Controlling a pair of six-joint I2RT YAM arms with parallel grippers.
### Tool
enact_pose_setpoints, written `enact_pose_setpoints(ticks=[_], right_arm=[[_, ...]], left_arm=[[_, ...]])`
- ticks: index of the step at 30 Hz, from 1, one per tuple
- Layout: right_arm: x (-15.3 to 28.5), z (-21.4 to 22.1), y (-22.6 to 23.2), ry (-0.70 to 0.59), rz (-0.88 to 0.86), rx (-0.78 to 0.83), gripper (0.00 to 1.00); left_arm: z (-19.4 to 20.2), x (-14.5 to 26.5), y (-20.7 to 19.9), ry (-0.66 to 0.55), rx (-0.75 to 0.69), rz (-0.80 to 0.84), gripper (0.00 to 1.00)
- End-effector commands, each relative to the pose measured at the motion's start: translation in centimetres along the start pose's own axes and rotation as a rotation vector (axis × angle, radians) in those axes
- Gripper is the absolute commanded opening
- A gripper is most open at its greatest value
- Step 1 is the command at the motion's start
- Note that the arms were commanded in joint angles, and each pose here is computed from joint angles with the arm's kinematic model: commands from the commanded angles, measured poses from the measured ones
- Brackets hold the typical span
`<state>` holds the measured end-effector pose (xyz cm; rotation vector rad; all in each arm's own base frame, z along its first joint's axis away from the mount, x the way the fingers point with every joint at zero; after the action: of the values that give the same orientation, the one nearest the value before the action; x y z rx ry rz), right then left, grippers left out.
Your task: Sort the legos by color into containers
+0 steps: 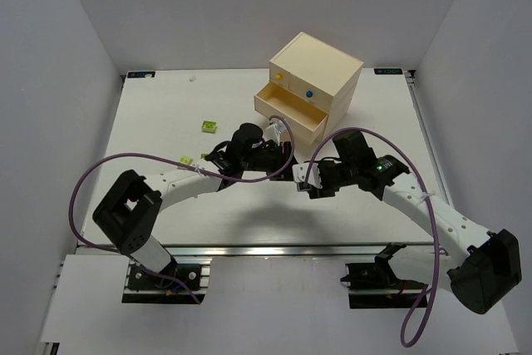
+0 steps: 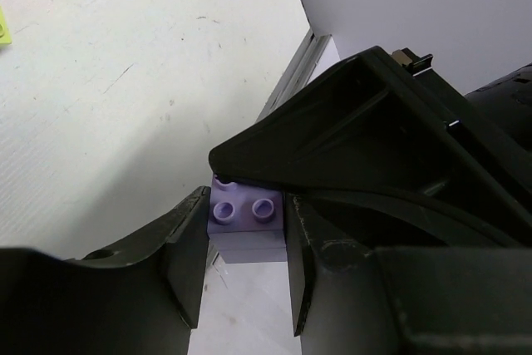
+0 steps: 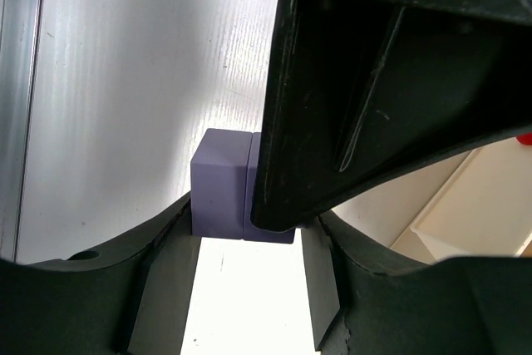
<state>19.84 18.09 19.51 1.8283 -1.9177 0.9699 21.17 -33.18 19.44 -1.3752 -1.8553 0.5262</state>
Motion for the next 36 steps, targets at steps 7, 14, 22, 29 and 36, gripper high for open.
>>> enact_pose_setpoints(ticks=[7, 14, 22, 29, 36], right_arm=[[0.3, -1.1, -0.2, -0.065, 0.023, -0.005, 0.76], [0.4, -0.8, -1.0, -0.08, 0.11, -0.096, 0.89], [1.5, 0.6, -1.6, -0.101, 0.204, -0.311, 0.89], [0.3, -1.3, -1.0, -0.341, -0.103, -0.616, 0.89], [0.1, -4.6, -3.3, -0.472, -0.317, -0.71, 0.89]], left_arm=[[-0.5, 0.3, -1.2, -0.026, -0.066, 0.066, 0.0], [-2.0, 2.1, -1.1, -0.1, -0.133, -0.01, 0.0], [-3.9, 5.6, 0.7, -0.186, -0.263, -0.351, 0.0], [-4.8, 8.4, -0.8, -0.358, -0.434, -0.354, 0.0], [-4.9, 9.9, -2.9, -0.477, -0.533, -0.249, 0.0]])
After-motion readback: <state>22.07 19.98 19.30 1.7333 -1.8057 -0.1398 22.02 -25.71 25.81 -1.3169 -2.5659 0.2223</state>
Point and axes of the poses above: each gripper's point midway between its finger pads, its own x axis back along the fingers, its own y axis along the line the jaws close on, z = x × y, the point moved 6 cm from there along x, back along the fingers, and after that the axes turned 12 degrees about -x, right-handed, at the moved point
